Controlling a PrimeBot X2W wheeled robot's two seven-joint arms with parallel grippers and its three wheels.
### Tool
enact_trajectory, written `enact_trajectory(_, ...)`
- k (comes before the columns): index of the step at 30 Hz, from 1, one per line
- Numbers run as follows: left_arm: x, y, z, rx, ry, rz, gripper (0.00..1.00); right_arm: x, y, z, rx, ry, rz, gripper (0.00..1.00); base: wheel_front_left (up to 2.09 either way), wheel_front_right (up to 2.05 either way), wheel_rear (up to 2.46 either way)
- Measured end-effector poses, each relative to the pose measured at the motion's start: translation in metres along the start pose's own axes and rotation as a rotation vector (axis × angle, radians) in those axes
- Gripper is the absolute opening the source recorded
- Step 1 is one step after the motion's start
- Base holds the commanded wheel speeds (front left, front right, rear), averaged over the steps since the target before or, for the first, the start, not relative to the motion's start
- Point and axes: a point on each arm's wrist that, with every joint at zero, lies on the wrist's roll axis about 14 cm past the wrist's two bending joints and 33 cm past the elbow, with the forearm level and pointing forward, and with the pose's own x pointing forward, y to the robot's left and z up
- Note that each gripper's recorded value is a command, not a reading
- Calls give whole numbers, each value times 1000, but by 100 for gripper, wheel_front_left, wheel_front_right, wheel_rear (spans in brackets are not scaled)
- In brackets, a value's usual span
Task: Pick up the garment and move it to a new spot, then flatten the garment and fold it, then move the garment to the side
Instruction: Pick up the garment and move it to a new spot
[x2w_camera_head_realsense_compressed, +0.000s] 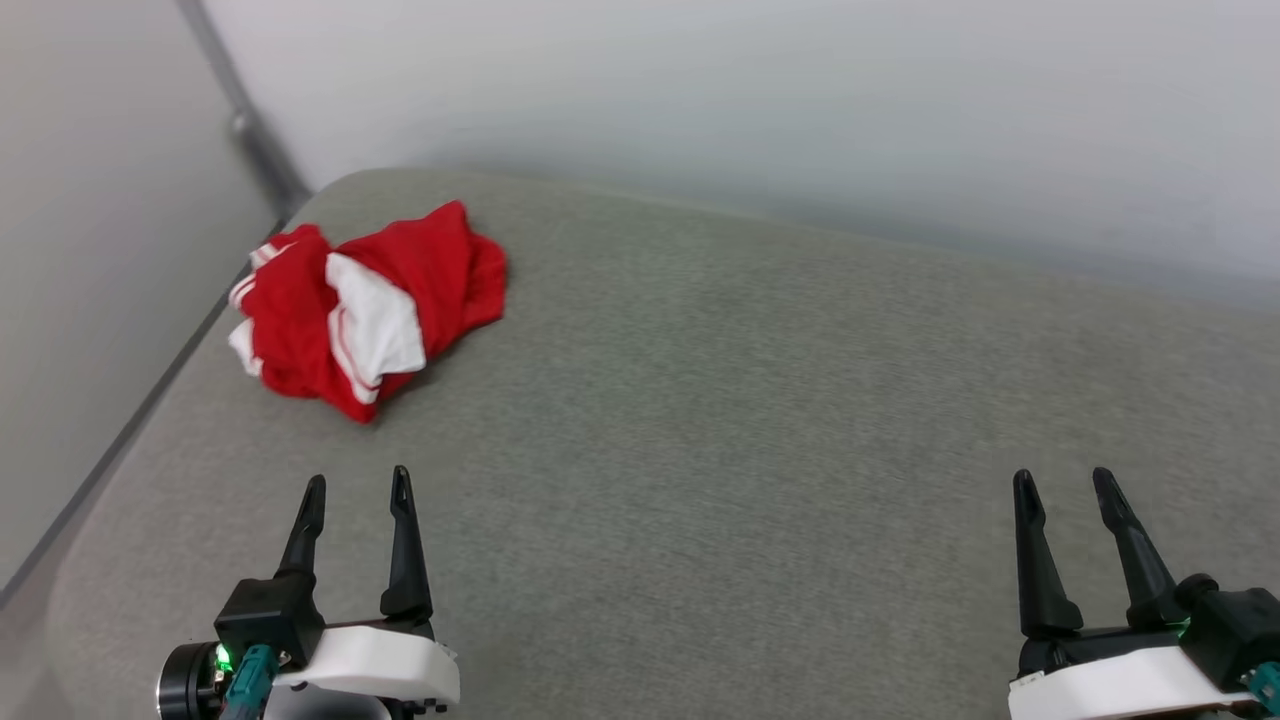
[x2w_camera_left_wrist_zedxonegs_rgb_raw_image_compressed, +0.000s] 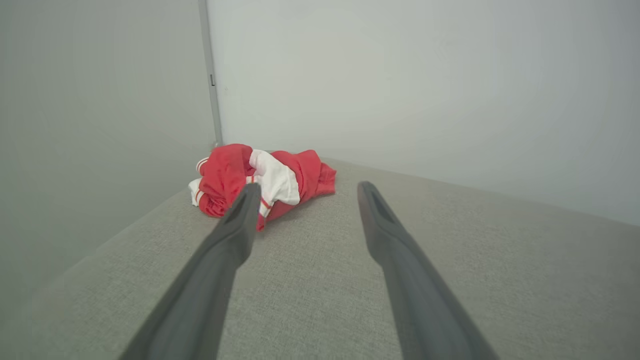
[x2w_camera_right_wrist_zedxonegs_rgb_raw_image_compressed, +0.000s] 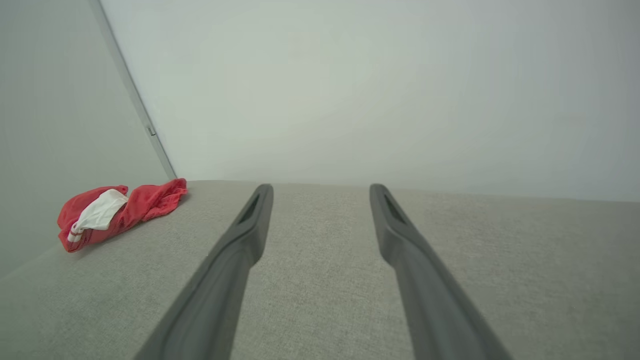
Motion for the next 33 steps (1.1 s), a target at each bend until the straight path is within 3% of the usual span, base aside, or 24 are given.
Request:
enact_trajectory(16,-43,82,13,35,-14,265,100,33,68,-22,36,43,210,100,0,0,0)
enact_trajectory(28,-49,95,13,41,-7,306,100,36,79,-29,38,59,244,100,0,0,0)
enact_trajectory(33,-16,93,37,82,-83,258,100,41,72,-34,19,60,232,100,0,0,0)
